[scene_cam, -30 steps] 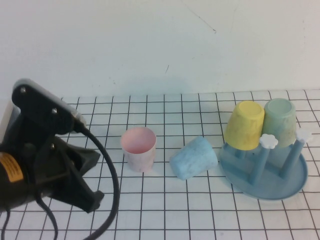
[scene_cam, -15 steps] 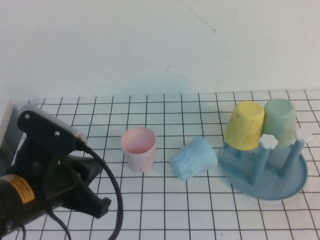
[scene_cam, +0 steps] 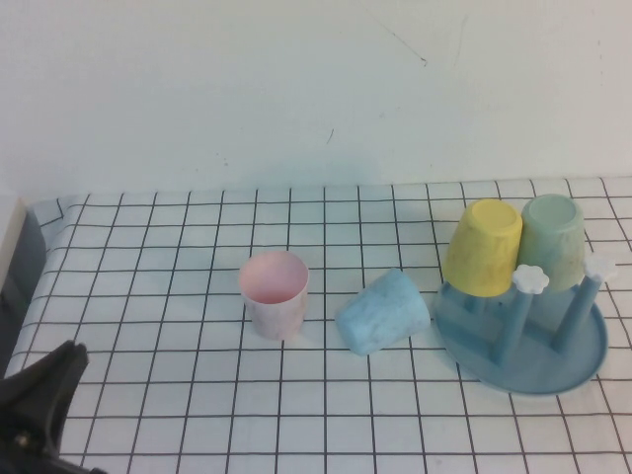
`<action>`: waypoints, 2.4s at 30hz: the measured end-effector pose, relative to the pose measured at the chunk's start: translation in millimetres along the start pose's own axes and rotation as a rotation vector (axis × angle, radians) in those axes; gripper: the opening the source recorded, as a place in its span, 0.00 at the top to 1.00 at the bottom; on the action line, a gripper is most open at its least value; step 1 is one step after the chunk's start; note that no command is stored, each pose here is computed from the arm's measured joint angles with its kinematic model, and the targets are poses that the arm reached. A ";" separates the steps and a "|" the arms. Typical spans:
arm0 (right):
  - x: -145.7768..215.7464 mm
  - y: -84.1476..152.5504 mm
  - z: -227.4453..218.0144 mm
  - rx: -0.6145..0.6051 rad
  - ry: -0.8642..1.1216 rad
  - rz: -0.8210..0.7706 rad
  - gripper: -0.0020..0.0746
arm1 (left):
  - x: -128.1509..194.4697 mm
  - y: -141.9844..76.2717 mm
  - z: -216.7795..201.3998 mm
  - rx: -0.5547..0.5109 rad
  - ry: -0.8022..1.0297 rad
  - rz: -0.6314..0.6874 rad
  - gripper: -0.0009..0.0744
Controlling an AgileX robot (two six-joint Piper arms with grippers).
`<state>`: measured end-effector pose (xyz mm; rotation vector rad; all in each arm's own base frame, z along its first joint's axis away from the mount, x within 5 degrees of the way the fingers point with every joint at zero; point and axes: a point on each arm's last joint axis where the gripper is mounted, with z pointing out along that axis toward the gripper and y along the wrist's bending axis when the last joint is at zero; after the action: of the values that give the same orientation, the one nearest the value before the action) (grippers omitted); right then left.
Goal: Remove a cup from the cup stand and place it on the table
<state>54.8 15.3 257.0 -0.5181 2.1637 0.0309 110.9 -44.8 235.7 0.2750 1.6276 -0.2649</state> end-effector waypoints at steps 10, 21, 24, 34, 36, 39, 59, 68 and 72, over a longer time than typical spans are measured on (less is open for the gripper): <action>0.0 0.0 0.0 0.000 0.000 0.000 0.98 | 25.6 19.7 -30.3 -0.161 -0.025 0.083 0.99; 0.0 0.1 0.0 -0.001 0.000 0.001 0.98 | 44.7 23.3 -49.8 -0.267 0.047 0.058 0.99; 0.0 0.1 0.0 -0.001 0.000 0.001 0.98 | 47.9 22.1 -51.0 -0.265 0.061 0.039 0.99; -0.1 0.3 0.0 -0.003 -0.001 0.005 0.98 | 56.8 19.5 -57.7 -0.264 0.119 -0.036 0.99; -0.1 0.3 0.0 -0.003 -0.001 0.005 0.98 | 60.9 18.5 -60.9 -0.267 0.142 -0.078 0.99; -0.1 0.3 0.0 -0.003 -0.001 0.005 0.98 | 64.6 18.0 -62.7 -0.272 0.178 -0.117 0.99; -0.1 0.3 0.0 -0.003 -0.001 0.019 0.98 | 64.9 18.0 -63.0 -0.275 0.175 -0.149 0.99; -0.1 0.3 0.0 -0.003 -0.001 0.019 0.98 | 65.0 18.0 -63.0 -0.275 0.177 -0.149 0.99; -0.1 0.3 0.0 -0.003 -0.001 0.019 0.98 | 64.7 17.9 -63.1 -0.275 0.178 -0.149 0.99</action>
<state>54.7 15.6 257.0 -0.4991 2.1682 0.0445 53.0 -5.6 175.7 -0.0340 1.8401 -0.1290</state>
